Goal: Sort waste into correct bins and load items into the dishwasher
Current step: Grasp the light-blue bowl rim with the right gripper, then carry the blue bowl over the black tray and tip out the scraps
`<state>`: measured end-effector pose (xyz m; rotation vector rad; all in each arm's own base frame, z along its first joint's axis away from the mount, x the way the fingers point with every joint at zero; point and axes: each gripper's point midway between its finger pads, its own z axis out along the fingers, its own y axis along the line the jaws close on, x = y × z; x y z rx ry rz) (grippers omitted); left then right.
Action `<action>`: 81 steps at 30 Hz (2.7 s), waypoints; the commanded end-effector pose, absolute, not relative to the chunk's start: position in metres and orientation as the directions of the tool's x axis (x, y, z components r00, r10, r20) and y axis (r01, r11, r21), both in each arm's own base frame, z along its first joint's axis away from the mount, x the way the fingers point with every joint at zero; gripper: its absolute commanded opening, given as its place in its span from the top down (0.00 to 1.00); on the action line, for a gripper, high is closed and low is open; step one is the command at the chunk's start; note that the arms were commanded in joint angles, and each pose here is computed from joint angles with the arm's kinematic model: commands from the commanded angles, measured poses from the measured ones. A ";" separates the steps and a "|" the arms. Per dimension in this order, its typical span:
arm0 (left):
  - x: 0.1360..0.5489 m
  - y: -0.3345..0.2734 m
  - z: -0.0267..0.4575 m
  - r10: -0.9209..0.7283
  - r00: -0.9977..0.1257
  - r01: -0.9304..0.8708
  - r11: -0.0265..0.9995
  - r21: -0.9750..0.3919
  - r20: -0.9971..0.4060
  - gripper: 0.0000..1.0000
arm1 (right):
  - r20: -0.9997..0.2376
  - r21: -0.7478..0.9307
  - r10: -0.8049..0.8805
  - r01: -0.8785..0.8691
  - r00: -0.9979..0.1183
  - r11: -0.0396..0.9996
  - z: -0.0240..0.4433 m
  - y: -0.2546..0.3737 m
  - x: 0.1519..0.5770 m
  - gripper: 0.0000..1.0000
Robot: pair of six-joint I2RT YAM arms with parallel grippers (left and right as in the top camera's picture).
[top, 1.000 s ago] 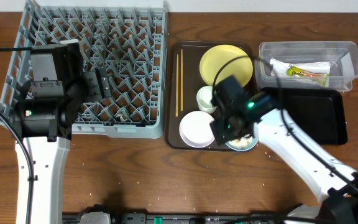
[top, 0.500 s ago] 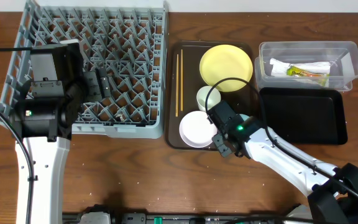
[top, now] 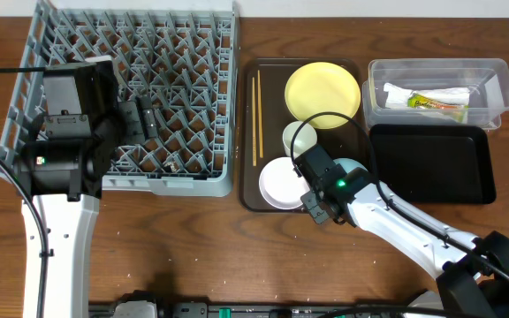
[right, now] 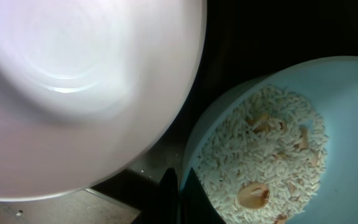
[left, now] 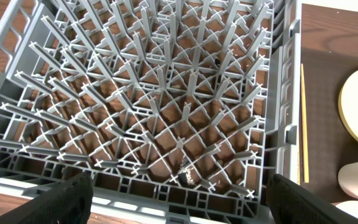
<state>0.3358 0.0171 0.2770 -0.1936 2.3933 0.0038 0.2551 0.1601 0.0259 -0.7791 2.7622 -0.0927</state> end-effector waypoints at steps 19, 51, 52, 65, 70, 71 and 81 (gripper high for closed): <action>0.338 0.019 0.284 -0.132 -0.716 -0.139 0.989 -0.046 -0.686 0.10 | -0.476 0.288 0.002 -0.154 -0.879 0.945 0.168 0.126 0.285 0.99; 0.338 0.019 0.284 -0.132 -0.716 -0.138 0.989 -0.045 -0.686 0.09 | -0.355 0.884 0.459 -0.133 -0.815 0.448 0.196 0.000 0.336 0.99; 0.338 0.019 0.284 -0.132 -0.716 -0.139 0.989 -0.046 -0.686 0.10 | -0.339 0.898 0.468 -0.133 -0.816 0.419 0.196 -0.002 0.336 0.99; 0.338 0.019 0.284 -0.132 -0.716 -0.139 0.989 -0.045 -0.686 0.09 | -0.180 0.983 0.586 -0.132 -0.790 0.125 0.197 -0.037 0.338 0.99; 0.338 0.019 0.284 -0.132 -0.716 -0.139 0.989 -0.046 -0.686 0.10 | -0.018 1.000 0.628 -0.006 -0.778 0.020 0.182 -0.052 0.338 0.99; 0.338 0.019 0.284 -0.132 -0.716 -0.139 0.989 -0.045 -0.686 0.10 | -0.002 1.000 0.633 0.006 -0.774 0.010 0.180 -0.054 0.338 0.99; 0.338 0.019 0.284 -0.132 -0.716 -0.138 0.989 -0.045 -0.686 0.10 | 0.041 0.999 0.642 0.039 -0.766 -0.017 0.177 -0.058 0.337 0.99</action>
